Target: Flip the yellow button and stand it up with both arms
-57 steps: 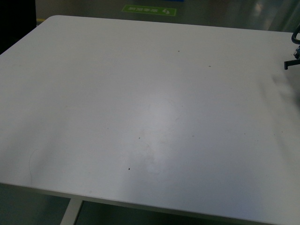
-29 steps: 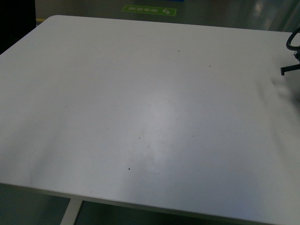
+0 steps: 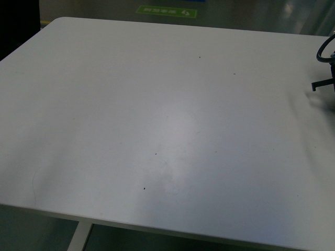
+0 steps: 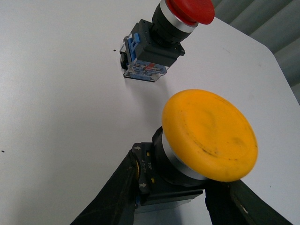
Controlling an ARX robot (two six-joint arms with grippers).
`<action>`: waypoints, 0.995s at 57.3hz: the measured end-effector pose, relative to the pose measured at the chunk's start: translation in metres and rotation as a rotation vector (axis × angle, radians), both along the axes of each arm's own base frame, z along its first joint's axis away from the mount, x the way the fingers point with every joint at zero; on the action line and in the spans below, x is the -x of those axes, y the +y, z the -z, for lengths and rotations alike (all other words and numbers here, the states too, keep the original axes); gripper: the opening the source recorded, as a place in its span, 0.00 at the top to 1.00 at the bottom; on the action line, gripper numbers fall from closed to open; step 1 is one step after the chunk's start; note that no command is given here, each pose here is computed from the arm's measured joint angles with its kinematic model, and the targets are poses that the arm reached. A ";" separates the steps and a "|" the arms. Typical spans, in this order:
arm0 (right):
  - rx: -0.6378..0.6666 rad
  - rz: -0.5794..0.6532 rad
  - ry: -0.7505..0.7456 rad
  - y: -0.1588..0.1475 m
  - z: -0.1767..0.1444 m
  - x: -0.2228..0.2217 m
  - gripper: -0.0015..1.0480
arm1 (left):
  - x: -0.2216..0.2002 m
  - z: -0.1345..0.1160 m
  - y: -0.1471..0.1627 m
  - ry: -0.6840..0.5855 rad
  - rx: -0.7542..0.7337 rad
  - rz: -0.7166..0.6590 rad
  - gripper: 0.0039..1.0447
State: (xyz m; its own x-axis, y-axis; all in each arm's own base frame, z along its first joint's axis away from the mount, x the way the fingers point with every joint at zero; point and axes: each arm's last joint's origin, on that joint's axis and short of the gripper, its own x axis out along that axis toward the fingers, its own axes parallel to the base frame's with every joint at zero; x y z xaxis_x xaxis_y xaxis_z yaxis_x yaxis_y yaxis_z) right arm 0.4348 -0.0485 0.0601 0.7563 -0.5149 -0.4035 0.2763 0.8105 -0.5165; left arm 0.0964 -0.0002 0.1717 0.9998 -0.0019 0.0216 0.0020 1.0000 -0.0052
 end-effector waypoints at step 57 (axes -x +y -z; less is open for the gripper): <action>-0.460 -0.197 -0.229 0.038 -0.107 0.067 0.07 | 0.000 0.000 0.000 0.000 0.000 0.000 0.06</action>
State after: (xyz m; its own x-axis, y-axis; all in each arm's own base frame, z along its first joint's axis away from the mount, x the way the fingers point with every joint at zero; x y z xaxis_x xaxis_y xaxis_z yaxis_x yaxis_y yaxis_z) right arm 0.3676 -0.0105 0.1667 0.9156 -0.1644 -0.3669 0.1604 0.9862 -0.0416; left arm 0.0964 -0.0002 0.1717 0.9998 -0.0019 0.0216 0.0020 1.0000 -0.0052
